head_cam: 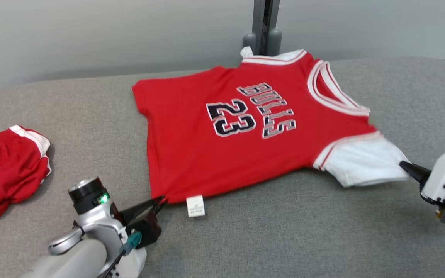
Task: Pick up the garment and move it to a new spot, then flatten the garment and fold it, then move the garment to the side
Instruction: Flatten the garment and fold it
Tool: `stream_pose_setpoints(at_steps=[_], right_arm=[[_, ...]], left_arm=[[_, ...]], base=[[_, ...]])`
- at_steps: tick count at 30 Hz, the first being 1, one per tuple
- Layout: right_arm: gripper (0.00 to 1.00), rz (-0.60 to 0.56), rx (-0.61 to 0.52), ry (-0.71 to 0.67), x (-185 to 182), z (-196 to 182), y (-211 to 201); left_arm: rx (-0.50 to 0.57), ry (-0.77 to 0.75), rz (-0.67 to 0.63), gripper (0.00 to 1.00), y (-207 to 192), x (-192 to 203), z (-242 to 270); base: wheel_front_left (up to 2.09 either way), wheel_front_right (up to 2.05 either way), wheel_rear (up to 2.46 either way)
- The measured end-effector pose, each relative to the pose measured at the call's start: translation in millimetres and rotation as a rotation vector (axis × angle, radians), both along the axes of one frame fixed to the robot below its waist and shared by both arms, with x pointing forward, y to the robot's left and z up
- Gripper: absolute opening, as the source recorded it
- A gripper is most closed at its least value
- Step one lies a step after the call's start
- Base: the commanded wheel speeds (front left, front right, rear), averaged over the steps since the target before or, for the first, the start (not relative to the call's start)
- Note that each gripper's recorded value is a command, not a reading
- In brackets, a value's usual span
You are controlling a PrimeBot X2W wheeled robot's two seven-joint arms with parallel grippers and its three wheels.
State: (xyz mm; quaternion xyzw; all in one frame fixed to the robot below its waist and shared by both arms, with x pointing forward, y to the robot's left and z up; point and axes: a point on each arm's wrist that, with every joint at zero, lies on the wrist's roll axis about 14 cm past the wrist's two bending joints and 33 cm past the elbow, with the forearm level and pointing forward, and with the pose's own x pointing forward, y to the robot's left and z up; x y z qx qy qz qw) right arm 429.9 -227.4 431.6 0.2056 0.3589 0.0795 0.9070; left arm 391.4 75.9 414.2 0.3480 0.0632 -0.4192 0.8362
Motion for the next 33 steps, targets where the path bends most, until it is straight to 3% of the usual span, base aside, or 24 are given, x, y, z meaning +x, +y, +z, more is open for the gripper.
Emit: stream_pose_setpoints(at_steps=[11, 19, 33], right_arm=[[0.0, 0.022, 0.091, 0.186, -58, -14, -9], [0.0, 0.071, 0.181, 0.263, -85, -18, 3], [0.0, 0.103, 0.234, 0.345, -142, -22, -3]], left_arm=[[0.024, 0.068, 0.02, 0.0, 17, -34, -16], [0.041, 0.103, 0.04, 0.0, 32, -52, -24], [0.059, 0.21, 0.025, 0.0, 43, -99, -29]], base=[[0.0, 0.0, 0.0], [0.0, 0.0, 0.0], [0.0, 0.0, 0.0]])
